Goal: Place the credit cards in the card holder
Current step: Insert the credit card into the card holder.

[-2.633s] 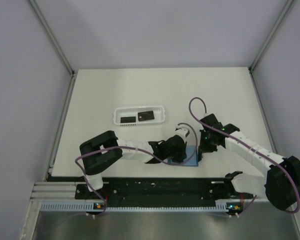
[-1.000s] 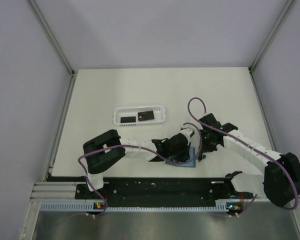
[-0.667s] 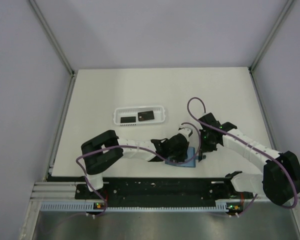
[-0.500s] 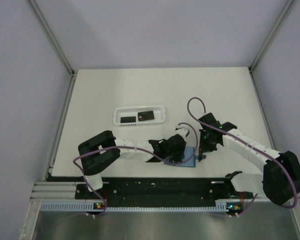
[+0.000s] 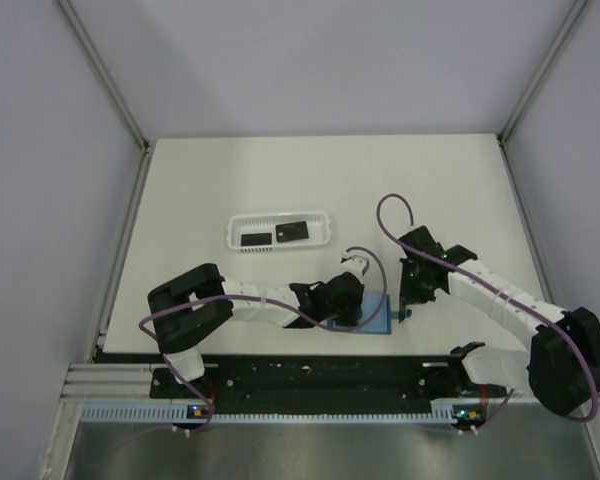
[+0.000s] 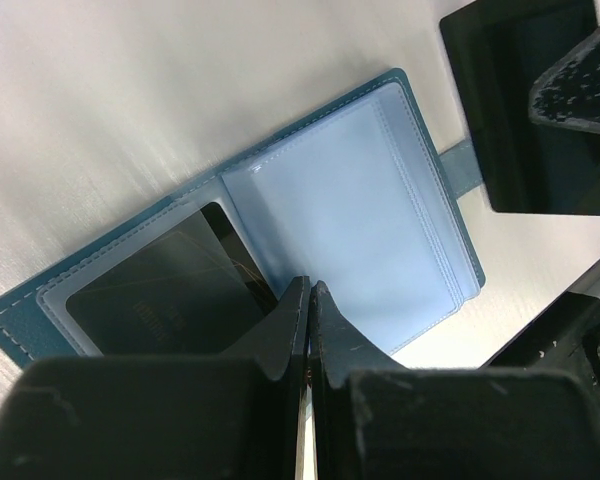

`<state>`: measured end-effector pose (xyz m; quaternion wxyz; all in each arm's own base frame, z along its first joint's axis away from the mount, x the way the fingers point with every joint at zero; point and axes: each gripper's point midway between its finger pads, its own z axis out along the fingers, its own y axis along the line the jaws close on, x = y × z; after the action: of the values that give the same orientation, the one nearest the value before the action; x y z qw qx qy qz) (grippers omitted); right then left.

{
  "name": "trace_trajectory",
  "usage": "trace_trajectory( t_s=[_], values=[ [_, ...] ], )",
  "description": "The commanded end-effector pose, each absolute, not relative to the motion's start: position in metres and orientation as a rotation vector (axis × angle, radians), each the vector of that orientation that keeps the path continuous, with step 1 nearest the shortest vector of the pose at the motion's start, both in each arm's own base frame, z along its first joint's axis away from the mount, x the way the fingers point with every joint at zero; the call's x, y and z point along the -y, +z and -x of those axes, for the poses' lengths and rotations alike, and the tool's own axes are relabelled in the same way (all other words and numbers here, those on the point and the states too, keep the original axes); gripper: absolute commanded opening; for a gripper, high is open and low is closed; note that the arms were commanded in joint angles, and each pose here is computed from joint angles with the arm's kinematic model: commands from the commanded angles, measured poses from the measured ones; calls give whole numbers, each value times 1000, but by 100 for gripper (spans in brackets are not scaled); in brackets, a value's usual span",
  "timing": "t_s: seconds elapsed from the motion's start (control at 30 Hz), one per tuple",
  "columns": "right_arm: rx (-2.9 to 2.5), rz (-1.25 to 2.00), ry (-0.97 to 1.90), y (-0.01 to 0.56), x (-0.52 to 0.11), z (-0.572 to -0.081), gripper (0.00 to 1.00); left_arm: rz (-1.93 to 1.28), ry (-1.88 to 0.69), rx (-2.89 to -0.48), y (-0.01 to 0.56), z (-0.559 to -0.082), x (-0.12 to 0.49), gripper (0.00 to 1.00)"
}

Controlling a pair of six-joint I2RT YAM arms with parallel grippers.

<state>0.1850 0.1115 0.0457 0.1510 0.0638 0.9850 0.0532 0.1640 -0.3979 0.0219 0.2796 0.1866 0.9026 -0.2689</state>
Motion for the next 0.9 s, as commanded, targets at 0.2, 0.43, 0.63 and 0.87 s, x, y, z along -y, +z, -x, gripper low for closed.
trace_trajectory(
  t_s=[0.2,0.43,0.63,0.87],
  values=[
    [-2536,-107,542,114,-142,-196,0,-572,-428,-2616,-35,-142,332,0],
    [-2605,-83,640,94,-154,-180,0,-566,-440,-2619,-36,-140,332,0],
    [-2641,-134,651,77,-154,-175,0,-574,-444,-2618,-36,-140,333,0],
    [-2695,-216,526,59,-141,-176,0,-575,-477,-2570,-17,-146,341,0]
  ],
)
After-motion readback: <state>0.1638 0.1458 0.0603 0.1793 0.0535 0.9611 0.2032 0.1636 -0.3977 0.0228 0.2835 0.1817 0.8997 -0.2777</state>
